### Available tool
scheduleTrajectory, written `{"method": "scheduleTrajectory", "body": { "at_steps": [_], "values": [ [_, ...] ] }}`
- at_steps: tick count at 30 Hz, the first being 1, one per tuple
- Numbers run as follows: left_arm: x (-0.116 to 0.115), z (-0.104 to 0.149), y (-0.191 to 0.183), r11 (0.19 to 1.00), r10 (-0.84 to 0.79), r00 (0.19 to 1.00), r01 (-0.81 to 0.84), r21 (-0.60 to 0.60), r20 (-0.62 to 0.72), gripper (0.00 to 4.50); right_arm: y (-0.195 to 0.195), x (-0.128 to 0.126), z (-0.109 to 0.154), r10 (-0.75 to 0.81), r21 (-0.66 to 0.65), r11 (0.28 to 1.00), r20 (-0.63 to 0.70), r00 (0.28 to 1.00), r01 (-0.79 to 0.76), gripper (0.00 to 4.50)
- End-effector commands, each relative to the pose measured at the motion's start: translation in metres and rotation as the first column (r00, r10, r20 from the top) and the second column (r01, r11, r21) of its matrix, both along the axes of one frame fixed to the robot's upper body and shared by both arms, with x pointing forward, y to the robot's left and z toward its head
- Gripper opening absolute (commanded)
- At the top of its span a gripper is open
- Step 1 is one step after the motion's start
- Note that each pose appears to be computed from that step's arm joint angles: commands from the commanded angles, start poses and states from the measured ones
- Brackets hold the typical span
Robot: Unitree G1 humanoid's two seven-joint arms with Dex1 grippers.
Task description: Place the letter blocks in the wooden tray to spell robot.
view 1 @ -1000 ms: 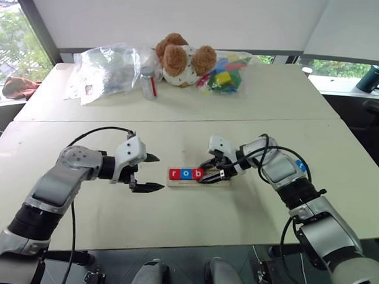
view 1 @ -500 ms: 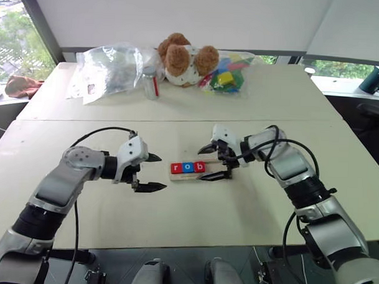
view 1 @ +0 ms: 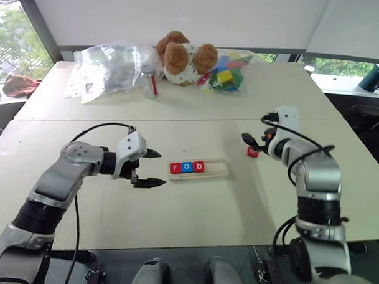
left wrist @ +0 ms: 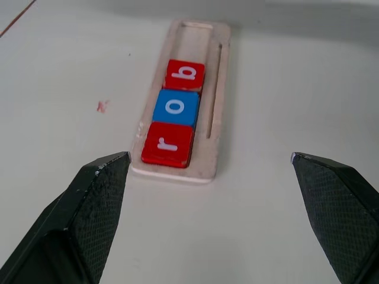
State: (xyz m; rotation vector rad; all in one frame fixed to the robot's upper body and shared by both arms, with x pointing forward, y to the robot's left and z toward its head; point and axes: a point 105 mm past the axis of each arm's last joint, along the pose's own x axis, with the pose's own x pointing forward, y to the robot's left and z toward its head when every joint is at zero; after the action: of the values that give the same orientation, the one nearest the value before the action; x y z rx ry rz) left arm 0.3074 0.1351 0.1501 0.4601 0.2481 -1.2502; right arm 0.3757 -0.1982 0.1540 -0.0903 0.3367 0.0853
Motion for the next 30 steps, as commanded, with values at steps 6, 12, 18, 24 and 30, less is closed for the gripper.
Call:
{"method": "scheduleTrajectory", "body": {
  "at_steps": [6,12,18,24,30],
  "values": [
    [0.002,0.013,-0.009,0.999,-0.044,0.998,0.045,-0.005,0.036,4.50,0.015,-0.022,-0.020,-0.133,0.108,0.985,-0.034,0.991,0.136,4.47],
    [-0.002,0.014,-0.014,0.999,-0.044,0.998,0.045,-0.027,0.033,4.50,0.012,-0.013,-0.049,-0.130,0.070,0.988,-0.089,0.988,0.136,4.47],
    [-0.006,0.012,-0.013,0.999,-0.026,0.999,0.027,-0.033,0.028,4.50,0.018,0.003,-0.058,-0.096,0.016,0.995,-0.069,0.993,0.098,3.53],
    [-0.008,0.009,-0.013,0.999,-0.011,1.000,0.012,-0.037,0.029,4.50,0.025,0.006,-0.062,-0.081,-0.009,0.997,-0.062,0.995,0.080,1.13],
    [-0.011,0.005,-0.015,0.999,-0.033,0.999,0.034,-0.037,0.015,4.50,-0.003,-0.018,-0.036,-0.173,-0.080,0.982,0.013,0.985,0.173,1.13]
  ]
}}
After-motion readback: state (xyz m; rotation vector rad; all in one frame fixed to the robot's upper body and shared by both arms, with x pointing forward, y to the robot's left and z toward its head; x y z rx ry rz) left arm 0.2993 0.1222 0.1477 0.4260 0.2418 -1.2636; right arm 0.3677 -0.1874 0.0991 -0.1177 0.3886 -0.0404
